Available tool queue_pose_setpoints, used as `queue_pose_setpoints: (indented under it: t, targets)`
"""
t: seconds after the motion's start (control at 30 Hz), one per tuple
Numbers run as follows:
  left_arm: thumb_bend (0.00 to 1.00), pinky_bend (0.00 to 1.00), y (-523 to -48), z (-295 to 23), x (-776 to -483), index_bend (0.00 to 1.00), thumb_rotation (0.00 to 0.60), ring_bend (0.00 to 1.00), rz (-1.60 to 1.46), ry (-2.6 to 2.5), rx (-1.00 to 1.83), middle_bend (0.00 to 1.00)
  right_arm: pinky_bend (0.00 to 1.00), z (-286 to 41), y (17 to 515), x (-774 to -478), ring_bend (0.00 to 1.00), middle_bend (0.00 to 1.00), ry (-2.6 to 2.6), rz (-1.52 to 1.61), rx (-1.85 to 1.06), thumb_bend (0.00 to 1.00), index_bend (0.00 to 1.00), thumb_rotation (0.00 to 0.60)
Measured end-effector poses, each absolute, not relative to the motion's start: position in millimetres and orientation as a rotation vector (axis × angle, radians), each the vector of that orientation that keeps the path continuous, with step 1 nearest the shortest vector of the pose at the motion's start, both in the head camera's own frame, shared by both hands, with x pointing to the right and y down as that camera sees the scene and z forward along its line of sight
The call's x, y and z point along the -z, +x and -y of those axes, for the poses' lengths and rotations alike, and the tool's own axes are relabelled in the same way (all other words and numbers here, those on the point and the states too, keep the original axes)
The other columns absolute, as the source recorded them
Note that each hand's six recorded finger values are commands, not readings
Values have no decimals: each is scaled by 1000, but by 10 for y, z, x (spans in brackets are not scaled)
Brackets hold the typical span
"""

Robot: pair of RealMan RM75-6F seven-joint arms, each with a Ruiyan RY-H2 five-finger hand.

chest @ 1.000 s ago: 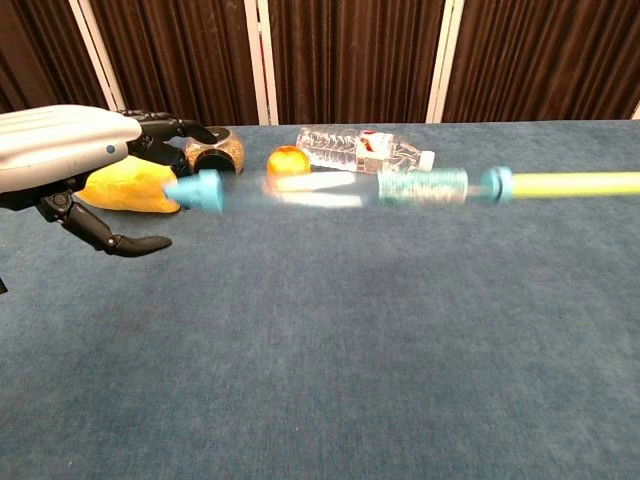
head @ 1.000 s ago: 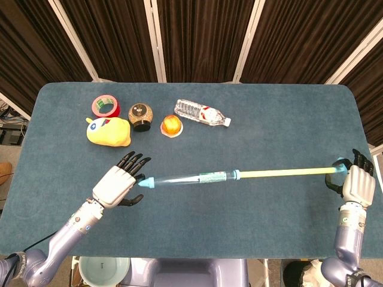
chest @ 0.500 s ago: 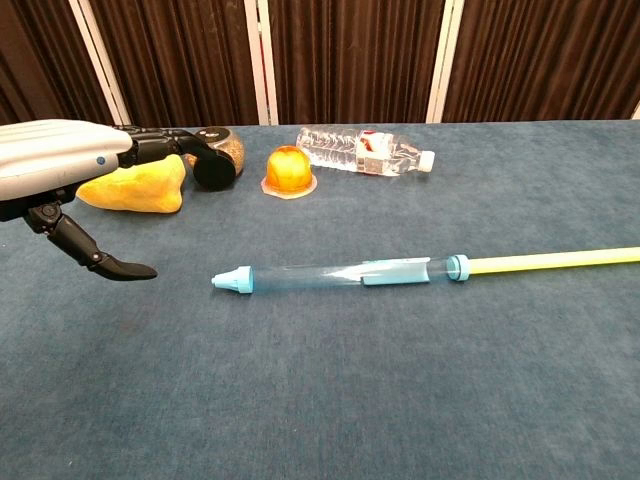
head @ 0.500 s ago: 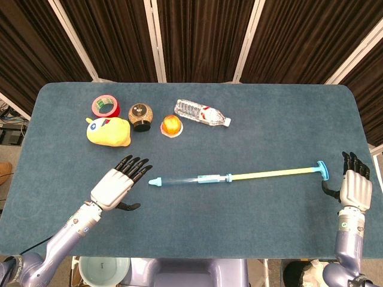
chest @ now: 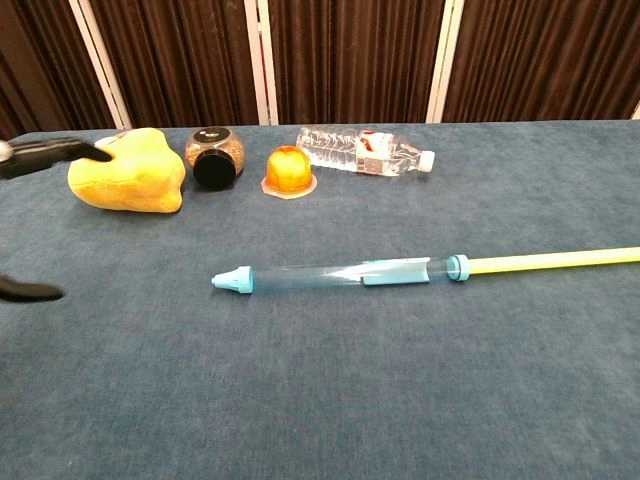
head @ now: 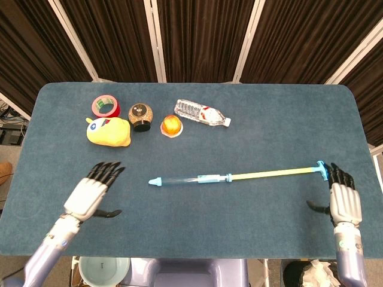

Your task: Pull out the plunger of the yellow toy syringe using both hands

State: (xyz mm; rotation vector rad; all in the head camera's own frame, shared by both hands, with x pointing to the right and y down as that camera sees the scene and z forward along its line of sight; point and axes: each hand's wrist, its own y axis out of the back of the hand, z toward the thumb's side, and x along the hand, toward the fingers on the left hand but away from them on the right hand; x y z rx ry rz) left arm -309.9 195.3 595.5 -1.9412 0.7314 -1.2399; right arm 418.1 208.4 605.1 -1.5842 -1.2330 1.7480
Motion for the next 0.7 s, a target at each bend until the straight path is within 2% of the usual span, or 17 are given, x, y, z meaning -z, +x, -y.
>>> queue_pose_setpoints:
  t: [0.2,0.37,0.7]
  targets:
    - [36,0,-3525,-2247,-5838,0,600,0,-796,-1937,1326,0,0,-2392,4069,-5912,0,0,-1654,1092,-1680,35,48,600]
    - [35,0,-3761,-2383,-5762,0,600,0,-804,-1897,1321,0,0,-2636,4099,-5823,0,0,-1671,978,-1628,27,38,600]
    - [35,0,-4058,-2487,-5716,0,600,0,-902,-1848,1298,0,0,-2756,4205,-5703,0,0,-1662,1017,-1501,51,41,600]
